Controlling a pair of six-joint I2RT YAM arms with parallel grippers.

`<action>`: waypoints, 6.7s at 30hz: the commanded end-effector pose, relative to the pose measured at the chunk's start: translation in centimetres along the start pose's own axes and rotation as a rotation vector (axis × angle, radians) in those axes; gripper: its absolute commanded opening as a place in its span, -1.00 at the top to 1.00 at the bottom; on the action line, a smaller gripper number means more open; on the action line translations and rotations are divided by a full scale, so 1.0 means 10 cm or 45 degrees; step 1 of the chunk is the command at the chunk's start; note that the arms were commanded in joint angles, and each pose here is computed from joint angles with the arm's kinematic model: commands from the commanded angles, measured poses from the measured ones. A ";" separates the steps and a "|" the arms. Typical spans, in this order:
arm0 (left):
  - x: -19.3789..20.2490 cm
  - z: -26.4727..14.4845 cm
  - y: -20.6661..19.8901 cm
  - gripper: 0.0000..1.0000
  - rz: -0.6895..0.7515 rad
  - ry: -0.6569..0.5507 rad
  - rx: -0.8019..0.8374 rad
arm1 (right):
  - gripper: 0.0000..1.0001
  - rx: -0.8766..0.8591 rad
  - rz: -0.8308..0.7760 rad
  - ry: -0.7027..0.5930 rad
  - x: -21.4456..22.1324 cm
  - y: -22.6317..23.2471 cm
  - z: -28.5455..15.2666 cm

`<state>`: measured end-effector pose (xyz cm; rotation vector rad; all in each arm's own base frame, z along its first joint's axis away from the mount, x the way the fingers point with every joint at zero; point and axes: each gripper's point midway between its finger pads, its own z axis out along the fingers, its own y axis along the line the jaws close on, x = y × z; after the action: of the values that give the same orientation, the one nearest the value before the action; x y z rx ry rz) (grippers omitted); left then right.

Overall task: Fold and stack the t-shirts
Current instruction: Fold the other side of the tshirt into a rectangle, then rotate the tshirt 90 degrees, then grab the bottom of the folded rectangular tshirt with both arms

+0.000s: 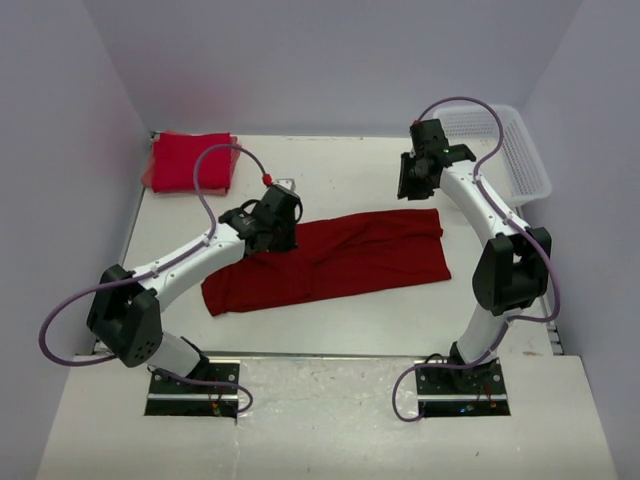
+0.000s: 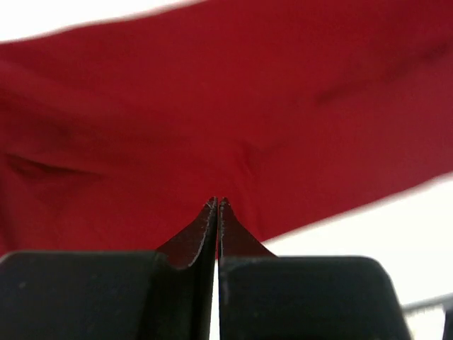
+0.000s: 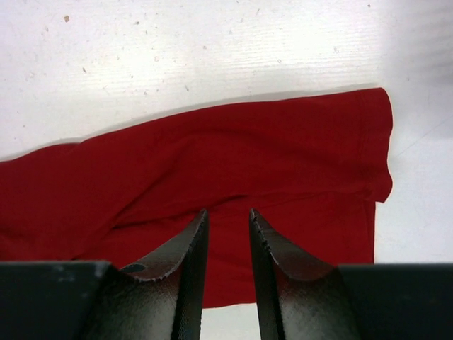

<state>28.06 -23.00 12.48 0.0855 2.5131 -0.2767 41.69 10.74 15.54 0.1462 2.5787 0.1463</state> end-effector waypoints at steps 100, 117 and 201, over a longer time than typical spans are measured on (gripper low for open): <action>-3.11 0.69 -0.18 0.35 0.132 -0.477 0.660 | 0.72 -0.357 -0.712 -0.286 1.11 2.44 -1.00; -1.73 1.41 0.09 1.00 -0.040 -0.073 0.398 | 1.00 -0.238 -0.576 0.007 2.06 1.17 -0.61; 0.35 -0.10 0.06 0.28 -0.151 0.094 0.733 | -0.20 -0.962 0.052 0.323 2.91 1.06 -0.47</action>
<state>25.95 -19.51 11.67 0.0619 2.4302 -0.9410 14.68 23.45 4.44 -0.0946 2.6473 1.0961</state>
